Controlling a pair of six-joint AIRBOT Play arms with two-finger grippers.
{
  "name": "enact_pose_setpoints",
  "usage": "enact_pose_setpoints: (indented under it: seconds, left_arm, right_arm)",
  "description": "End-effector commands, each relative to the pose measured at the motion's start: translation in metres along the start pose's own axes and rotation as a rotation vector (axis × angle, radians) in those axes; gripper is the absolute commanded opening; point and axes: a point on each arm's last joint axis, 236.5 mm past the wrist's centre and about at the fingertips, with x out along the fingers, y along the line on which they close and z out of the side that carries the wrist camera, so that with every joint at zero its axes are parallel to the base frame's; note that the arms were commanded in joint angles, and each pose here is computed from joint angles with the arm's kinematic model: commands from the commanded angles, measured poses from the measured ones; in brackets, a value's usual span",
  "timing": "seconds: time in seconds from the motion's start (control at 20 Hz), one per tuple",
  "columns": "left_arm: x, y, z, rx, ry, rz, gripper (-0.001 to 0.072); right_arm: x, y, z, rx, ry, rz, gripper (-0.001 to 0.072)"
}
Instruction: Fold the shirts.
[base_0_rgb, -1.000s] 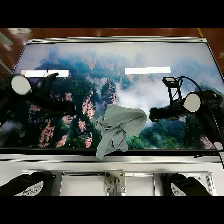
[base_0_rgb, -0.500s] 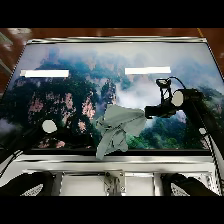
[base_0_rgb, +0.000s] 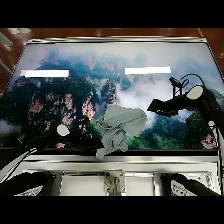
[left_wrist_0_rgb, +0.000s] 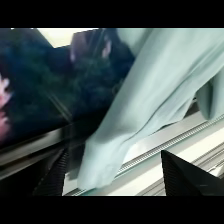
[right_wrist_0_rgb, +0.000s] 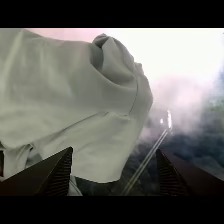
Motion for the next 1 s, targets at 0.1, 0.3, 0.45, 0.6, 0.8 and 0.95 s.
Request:
enact_pose_setpoints:
  seconds: [0.1,0.3,0.45,0.6,0.8,0.95]
  left_arm:
    - [0.017,-0.006,0.001,-0.016,0.009,-0.049,0.0434]
    - [0.015,-0.024,0.007,0.009,0.0,-0.108,0.0036]
    - [0.012,-0.033,0.002,0.028,0.03,-0.133,0.0035]
    - [0.012,-0.035,0.0,0.03,0.04,-0.137,0.0035]
    - [0.011,-0.035,0.0,0.03,0.039,-0.138,0.0035]
    - [0.008,-0.039,0.001,0.041,0.029,-0.145,0.0035]
  right_arm:
    - [0.002,-0.005,-0.001,0.027,0.021,0.042,0.0638]
    - [0.031,-0.011,-0.012,0.087,0.121,0.072,0.0638]
    - [0.049,-0.018,-0.013,0.122,0.155,0.077,0.0639]
    - [0.065,-0.022,-0.019,0.118,0.189,0.071,0.0638]
    - [0.091,-0.013,-0.021,0.077,0.199,0.054,0.0638]
    - [0.104,-0.007,-0.009,0.072,0.136,0.04,0.0605]
